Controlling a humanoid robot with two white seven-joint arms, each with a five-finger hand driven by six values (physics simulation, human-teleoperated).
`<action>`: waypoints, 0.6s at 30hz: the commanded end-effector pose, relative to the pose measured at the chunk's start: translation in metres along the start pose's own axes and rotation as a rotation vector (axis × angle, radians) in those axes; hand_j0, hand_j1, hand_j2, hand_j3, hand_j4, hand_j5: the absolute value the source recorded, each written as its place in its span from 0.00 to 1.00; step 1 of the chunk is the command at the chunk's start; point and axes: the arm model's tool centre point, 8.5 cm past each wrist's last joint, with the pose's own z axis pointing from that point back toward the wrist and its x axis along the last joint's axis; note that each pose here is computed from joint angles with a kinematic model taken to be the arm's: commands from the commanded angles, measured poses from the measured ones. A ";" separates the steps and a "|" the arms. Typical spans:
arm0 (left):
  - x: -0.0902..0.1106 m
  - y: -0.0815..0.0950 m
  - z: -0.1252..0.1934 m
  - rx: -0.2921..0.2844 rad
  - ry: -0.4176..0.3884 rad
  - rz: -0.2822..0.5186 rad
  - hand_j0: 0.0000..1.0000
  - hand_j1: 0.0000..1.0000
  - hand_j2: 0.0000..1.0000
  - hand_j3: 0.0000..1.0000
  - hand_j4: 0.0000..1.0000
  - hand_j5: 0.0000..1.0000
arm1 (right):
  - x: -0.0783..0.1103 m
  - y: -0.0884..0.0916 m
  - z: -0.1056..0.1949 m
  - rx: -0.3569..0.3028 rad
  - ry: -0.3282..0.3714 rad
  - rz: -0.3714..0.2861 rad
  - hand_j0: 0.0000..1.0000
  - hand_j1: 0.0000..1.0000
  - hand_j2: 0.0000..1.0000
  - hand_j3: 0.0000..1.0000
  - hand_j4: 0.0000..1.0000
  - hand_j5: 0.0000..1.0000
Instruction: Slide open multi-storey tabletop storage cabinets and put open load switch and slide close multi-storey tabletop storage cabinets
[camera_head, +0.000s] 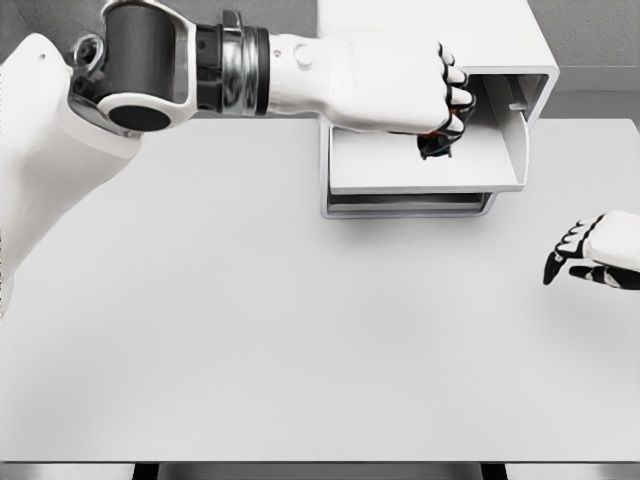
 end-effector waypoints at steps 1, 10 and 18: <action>0.002 -0.003 -0.009 -0.022 0.007 -0.027 0.36 0.36 0.36 0.36 0.36 0.36 | 0.001 0.004 -0.003 0.006 -0.009 -0.014 0.49 0.49 0.49 0.49 0.49 0.49; -0.010 -0.039 -0.030 -0.146 0.051 -0.024 0.37 0.37 0.37 0.37 0.37 0.37 | 0.003 0.009 -0.009 0.019 -0.024 -0.019 0.49 0.49 0.49 0.49 0.49 0.49; -0.006 -0.044 -0.036 -0.170 0.049 -0.045 0.37 0.37 0.37 0.37 0.37 0.37 | 0.005 0.011 -0.013 0.027 -0.036 -0.023 0.49 0.49 0.49 0.49 0.49 0.49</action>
